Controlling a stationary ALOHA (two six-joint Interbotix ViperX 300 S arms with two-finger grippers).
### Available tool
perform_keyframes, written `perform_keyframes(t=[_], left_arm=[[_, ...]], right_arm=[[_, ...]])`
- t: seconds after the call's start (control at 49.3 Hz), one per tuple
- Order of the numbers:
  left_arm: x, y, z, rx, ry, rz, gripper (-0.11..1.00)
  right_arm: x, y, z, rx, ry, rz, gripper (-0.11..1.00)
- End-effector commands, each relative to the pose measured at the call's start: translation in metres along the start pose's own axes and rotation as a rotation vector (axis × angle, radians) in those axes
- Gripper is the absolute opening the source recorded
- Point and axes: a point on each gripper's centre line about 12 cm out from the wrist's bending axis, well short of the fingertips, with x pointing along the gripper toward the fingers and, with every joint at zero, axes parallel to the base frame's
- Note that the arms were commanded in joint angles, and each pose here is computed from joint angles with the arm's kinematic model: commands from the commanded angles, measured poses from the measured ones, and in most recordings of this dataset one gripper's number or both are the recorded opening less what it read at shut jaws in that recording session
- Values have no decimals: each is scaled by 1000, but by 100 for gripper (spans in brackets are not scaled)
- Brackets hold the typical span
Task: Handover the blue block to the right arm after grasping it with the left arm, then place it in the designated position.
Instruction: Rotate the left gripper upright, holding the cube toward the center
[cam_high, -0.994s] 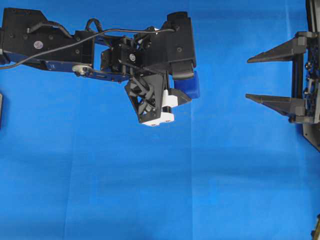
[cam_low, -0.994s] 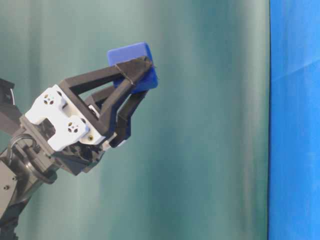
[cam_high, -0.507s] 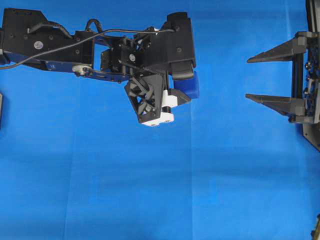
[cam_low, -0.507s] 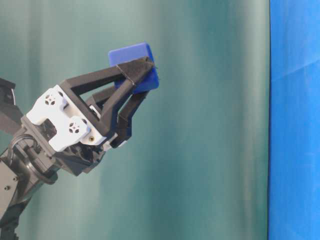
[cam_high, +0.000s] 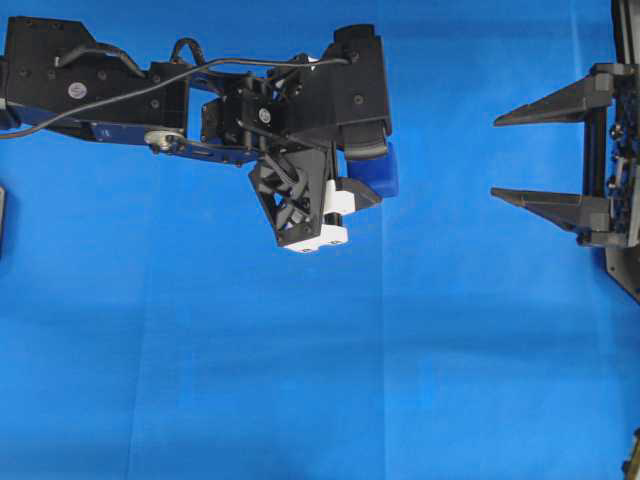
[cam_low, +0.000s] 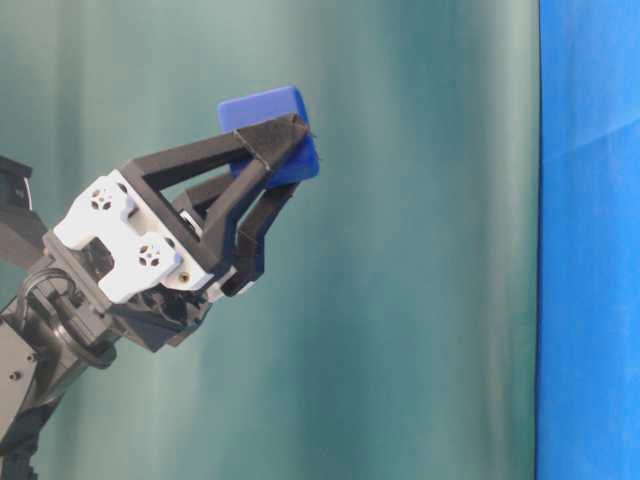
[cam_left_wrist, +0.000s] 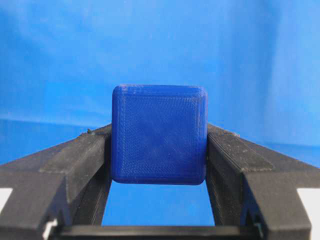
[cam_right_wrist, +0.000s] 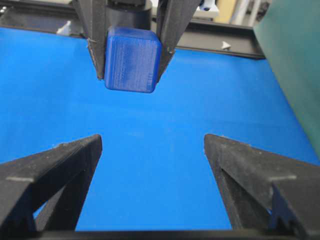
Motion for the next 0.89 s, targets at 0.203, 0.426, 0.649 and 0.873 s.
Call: perform_keyframes(t=[0.203,0.426,0.649,0.873], left_arm=[[-22,-3,13,4,-101,-11,46],[-40,-8,2,5,-292,-41,46],[-66,-14,-21,25,-476,-74,46],[-88,-16,-44,18,-643,-104,46]], right_arm=[[2,0,10,3,-23,-3,96],[2,0,11,3,-25,-2,96],[2,0,11,3,-31,-1,96],[2,0,11,2,-32,-3,96]])
